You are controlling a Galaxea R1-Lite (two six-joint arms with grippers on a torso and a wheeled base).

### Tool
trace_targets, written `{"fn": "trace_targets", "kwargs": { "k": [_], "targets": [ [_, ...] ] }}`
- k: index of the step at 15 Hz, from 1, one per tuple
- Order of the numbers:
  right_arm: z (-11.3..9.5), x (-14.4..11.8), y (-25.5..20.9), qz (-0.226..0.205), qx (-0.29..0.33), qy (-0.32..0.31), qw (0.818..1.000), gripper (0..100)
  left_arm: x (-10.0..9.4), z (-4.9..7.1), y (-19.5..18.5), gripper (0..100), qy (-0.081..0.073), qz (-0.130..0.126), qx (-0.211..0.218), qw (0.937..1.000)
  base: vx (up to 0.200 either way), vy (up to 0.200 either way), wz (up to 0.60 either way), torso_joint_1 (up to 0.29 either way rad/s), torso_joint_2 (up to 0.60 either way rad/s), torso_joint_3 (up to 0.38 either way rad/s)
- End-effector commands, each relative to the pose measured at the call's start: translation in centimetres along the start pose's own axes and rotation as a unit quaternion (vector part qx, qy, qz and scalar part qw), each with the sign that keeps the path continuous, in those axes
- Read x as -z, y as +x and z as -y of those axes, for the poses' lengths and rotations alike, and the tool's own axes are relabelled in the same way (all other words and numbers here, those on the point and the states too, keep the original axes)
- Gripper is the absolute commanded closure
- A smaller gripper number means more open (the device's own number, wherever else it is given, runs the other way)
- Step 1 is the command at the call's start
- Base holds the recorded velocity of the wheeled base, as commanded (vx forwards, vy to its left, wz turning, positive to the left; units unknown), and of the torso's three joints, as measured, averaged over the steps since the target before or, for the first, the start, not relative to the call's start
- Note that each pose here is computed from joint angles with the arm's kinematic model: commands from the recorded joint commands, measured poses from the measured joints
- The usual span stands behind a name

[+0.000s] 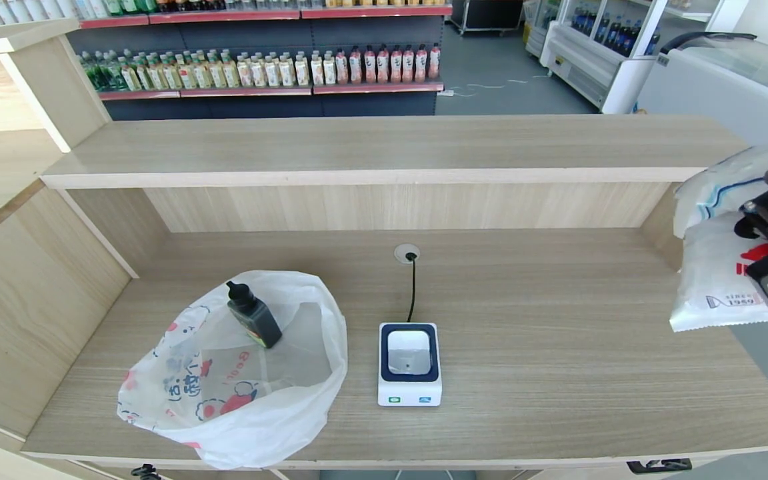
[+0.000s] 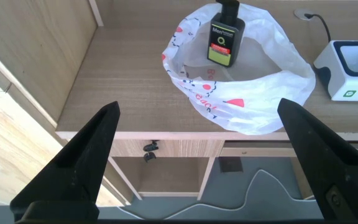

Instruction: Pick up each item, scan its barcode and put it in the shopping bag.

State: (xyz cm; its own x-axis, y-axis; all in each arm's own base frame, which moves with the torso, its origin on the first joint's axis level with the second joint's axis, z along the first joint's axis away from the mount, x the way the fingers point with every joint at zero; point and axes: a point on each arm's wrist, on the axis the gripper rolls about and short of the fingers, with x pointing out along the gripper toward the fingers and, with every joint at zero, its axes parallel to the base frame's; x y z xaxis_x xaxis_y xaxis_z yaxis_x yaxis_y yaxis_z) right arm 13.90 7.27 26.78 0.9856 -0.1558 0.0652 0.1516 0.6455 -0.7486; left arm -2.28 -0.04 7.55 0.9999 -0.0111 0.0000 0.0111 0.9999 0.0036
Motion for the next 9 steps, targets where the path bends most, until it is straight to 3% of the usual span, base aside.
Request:
{"fn": "trace_targets", "kwargs": {
  "k": [1, 3, 6, 9],
  "targets": [
    [1.1, -0.2, 0.2, 0.001, 0.011, 0.017, 1.0, 100, 0.0, 0.0, 0.0, 0, 0.0, 0.0, 0.0, 1.0, 0.0, 0.0, 0.0, 0.0, 0.0, 0.0],
    [1.1, 0.8, 0.6, -0.046, -0.037, 0.043, 0.997, 100, 0.0, 0.0, 0.0, 0, 0.0, 0.0, 0.0, 1.0, 0.0, 0.0, 0.0, 0.0, 0.0, 0.0],
    [0.9, 1.5, 1.4, 0.009, -0.158, 0.134, 0.978, 100, 0.0, 0.0, 0.0, 0, 0.0, 0.0, 0.0, 1.0, 0.0, 0.0, 0.0, 0.0, 0.0, 0.0],
    [0.7, 1.7, 1.5, 0.038, -0.216, 0.165, 0.962, 100, 0.0, 0.0, 0.0, 0, 0.0, 0.0, 0.0, 1.0, 0.0, 0.0, 0.0, 0.0, 0.0, 0.0]
  ]
}}
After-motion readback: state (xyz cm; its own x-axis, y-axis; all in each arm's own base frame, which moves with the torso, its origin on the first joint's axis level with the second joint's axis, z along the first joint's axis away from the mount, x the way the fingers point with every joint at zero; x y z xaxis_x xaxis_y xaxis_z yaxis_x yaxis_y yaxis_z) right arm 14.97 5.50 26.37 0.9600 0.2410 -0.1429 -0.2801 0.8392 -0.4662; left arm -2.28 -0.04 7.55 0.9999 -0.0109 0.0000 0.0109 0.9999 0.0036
